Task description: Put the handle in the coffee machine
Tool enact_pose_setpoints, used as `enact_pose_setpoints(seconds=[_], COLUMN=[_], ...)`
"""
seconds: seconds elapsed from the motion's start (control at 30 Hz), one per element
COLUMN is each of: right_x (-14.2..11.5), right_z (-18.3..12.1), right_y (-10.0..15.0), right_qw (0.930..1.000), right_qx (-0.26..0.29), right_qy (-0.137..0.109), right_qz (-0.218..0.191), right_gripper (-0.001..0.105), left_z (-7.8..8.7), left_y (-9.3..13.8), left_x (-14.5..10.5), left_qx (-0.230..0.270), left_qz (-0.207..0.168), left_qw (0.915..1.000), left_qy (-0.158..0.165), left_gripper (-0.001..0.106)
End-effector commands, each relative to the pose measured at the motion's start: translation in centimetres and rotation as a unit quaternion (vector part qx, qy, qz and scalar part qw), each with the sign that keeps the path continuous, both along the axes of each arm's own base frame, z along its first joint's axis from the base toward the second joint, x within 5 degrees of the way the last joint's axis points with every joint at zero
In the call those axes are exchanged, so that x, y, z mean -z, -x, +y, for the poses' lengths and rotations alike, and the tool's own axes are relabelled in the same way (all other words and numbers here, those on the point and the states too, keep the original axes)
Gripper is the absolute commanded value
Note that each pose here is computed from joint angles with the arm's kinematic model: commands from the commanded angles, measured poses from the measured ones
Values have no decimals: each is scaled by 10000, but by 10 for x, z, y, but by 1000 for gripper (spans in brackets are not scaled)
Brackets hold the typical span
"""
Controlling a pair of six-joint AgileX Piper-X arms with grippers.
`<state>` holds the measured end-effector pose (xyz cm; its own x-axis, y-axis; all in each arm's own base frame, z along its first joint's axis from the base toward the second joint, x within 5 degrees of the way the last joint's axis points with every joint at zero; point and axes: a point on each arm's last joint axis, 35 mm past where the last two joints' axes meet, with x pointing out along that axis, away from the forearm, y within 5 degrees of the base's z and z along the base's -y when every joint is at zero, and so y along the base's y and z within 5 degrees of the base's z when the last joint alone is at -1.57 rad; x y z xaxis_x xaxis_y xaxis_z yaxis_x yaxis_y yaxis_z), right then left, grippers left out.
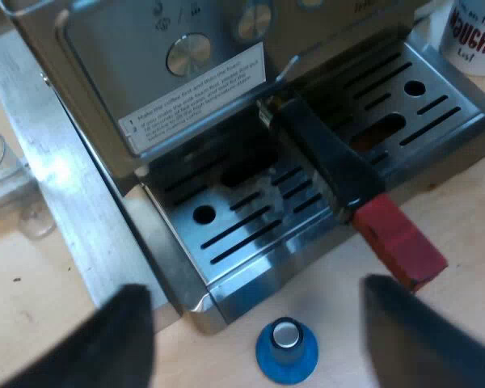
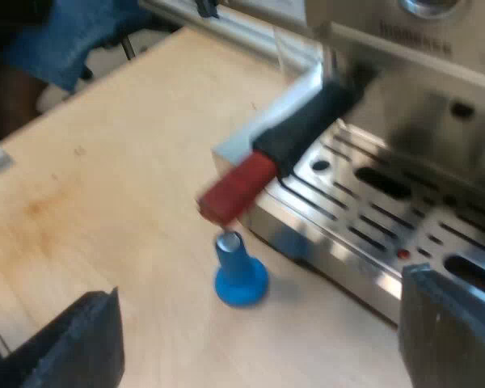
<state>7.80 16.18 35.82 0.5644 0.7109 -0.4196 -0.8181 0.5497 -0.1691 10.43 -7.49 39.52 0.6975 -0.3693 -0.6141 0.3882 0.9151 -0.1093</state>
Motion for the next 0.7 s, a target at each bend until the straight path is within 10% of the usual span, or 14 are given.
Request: enact_pose_setpoints(seconds=[0.03, 0.3, 0.7], right_x=[-9, -28, -60], right_z=[1, 7, -39], right_y=[-1, -11, -55], right_qw=[9999, 9983, 9864], right_qx=[-61, 269, 1513], right_qy=[-68, 507, 384], right_qz=[-46, 106, 506], right_gripper=[71, 71, 71], left_z=[3, 8, 43], left_y=[5, 9, 9], left_x=[-6, -29, -71], left_qx=[76, 133, -741], left_qz=[-126, -537, -1214], left_qw=[9999, 9984, 9898], left_qy=[22, 107, 123], left_gripper=[93, 97, 97])
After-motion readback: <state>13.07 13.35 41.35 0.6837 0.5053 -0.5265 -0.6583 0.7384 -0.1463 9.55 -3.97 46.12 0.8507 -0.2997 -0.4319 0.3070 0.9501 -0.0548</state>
